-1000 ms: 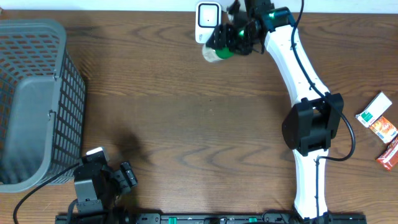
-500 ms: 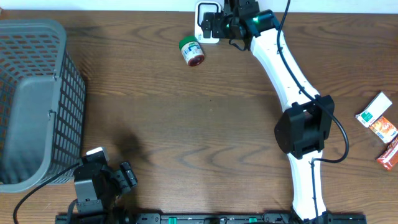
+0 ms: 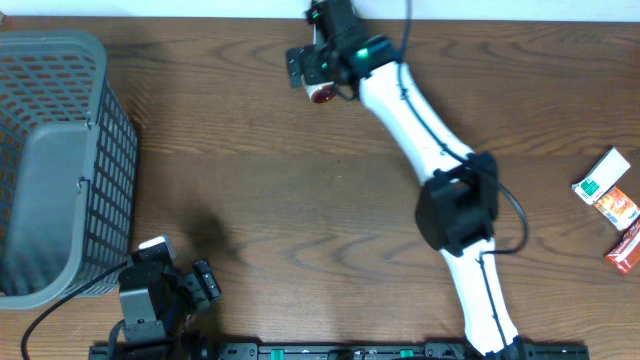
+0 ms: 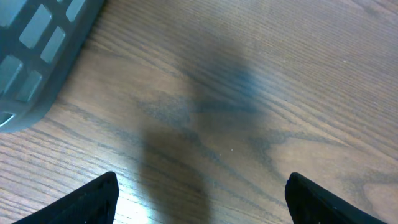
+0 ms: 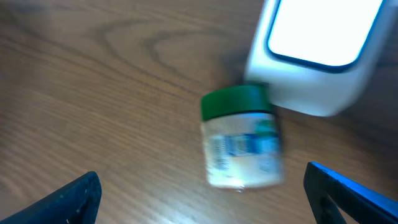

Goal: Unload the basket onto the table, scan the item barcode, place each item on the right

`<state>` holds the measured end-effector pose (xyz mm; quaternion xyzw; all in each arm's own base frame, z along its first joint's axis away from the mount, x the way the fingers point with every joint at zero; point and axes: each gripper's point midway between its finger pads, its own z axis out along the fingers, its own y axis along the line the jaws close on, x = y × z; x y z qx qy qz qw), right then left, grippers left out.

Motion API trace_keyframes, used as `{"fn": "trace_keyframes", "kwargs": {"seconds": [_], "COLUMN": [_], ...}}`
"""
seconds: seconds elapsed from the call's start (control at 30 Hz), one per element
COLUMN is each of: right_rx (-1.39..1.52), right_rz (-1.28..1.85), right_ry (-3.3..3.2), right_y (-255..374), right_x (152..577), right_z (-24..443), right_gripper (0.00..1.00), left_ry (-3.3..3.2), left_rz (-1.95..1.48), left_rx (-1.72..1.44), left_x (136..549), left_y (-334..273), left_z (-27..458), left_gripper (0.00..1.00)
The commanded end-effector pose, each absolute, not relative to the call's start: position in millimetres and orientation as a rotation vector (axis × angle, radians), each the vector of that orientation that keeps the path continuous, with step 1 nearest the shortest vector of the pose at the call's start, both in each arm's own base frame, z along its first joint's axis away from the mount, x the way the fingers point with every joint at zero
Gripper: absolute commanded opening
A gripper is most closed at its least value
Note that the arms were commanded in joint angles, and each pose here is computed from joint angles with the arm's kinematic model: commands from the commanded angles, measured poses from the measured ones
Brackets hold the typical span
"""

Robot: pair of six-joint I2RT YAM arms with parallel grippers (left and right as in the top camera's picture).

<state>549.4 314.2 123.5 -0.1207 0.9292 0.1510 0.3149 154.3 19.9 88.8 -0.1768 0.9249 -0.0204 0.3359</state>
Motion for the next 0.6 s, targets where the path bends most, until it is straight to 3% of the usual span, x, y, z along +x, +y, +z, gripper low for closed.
{"fn": "trace_keyframes", "kwargs": {"seconds": [0.0, 0.23, 0.57], "right_rx": [-0.321, -0.263, -0.181], "right_rz": [0.270, 0.097, 0.162], "right_ry": [2.482, 2.463, 2.463], "right_y": [310.3, 293.2, 299.4], "right_x": [559.1, 569.8, 572.1], "right_z": [72.7, 56.5, 54.5], "right_gripper": [0.99, 0.99, 0.99], "left_ry": [2.409, 2.409, 2.409], "left_rz": [-0.062, -0.061, -0.062], "left_rx": [-0.450, -0.450, -0.450], "left_x": [154.5, 154.5, 154.5], "left_y": [18.4, 18.5, 18.4], "left_z": [91.1, 91.1, 91.1], "left_gripper": [0.86, 0.86, 0.86]}}
